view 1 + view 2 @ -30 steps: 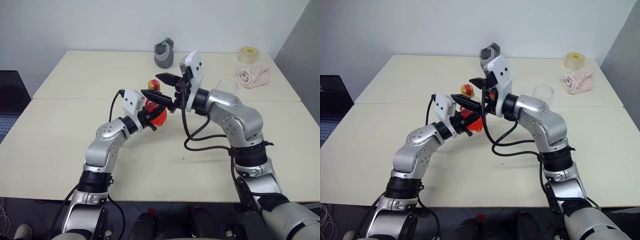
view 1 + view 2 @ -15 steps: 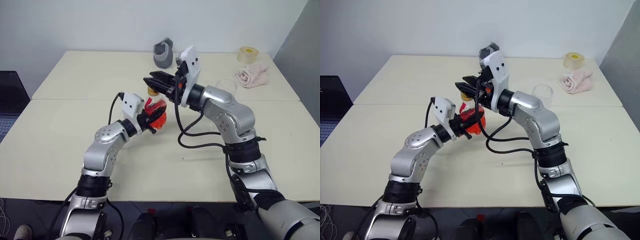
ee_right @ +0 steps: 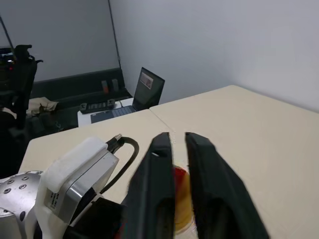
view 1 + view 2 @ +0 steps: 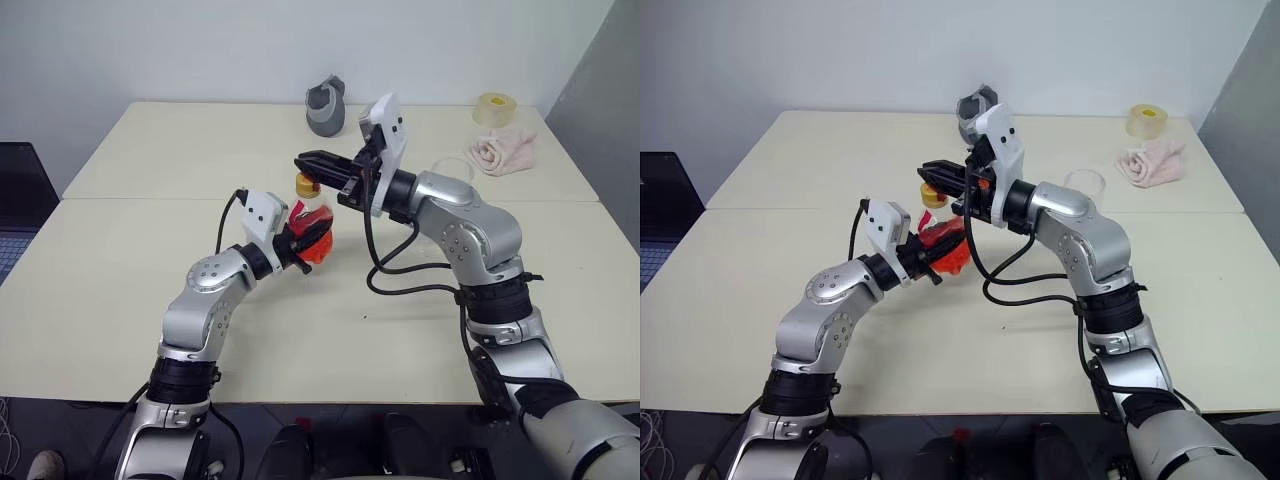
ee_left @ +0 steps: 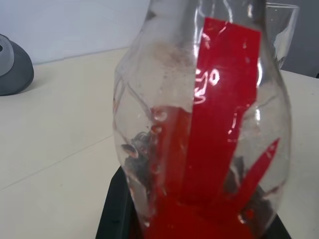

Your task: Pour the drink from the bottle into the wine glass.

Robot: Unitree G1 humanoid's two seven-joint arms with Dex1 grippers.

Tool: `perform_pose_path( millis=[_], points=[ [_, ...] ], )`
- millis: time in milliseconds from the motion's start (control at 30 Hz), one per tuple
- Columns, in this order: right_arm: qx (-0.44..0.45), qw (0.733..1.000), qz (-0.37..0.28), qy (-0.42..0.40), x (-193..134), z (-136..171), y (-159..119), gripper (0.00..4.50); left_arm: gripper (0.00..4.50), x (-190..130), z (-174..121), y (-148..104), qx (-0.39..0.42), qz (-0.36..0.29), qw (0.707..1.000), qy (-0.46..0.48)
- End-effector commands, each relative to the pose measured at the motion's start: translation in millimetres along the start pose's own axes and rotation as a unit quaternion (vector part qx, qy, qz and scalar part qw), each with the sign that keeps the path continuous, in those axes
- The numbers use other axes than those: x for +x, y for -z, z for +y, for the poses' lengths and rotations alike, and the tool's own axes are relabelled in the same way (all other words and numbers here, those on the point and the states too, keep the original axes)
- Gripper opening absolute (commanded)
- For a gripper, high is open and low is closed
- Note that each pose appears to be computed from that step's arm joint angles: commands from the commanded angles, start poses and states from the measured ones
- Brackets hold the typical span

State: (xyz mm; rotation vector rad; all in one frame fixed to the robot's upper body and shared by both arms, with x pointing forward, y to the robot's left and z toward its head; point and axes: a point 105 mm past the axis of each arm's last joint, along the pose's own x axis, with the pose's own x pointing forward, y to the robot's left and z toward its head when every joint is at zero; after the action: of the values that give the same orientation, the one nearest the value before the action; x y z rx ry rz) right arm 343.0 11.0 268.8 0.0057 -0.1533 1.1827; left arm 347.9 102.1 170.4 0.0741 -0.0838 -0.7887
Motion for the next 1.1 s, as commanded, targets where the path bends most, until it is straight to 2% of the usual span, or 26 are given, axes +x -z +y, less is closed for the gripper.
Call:
perform_pose_path(
  millis=[33,167,733,833,1000,1100],
  points=[
    [-0.02,1.0,-0.017,-0.017,-2,4,-19,2.0,0.9,-3,-3,-22,0.026,-0.033,0.999,0.007],
    [-0.026,1.0,-0.009,-0.013,-2,2,-16,3.42,0.9,-3,-1,-22,0.026,-0.032,0.999,0.005],
    [-0.032,0.999,0.008,-0.014,1,2,-1,3.42,0.9,0,-3,-23,0.024,-0.035,0.999,0.005],
    [-0.036,0.999,0.007,-0.018,1,2,-2,2.86,0.9,0,-3,-23,0.023,-0.035,0.999,0.005],
    [-0.039,0.999,0.004,-0.023,2,3,-3,1.21,0.9,1,-3,-23,0.023,-0.036,0.999,0.005],
    [-0.041,0.999,0.004,-0.029,2,5,-3,1.2,0.9,1,-4,-23,0.022,-0.037,0.999,0.006]
  ],
)
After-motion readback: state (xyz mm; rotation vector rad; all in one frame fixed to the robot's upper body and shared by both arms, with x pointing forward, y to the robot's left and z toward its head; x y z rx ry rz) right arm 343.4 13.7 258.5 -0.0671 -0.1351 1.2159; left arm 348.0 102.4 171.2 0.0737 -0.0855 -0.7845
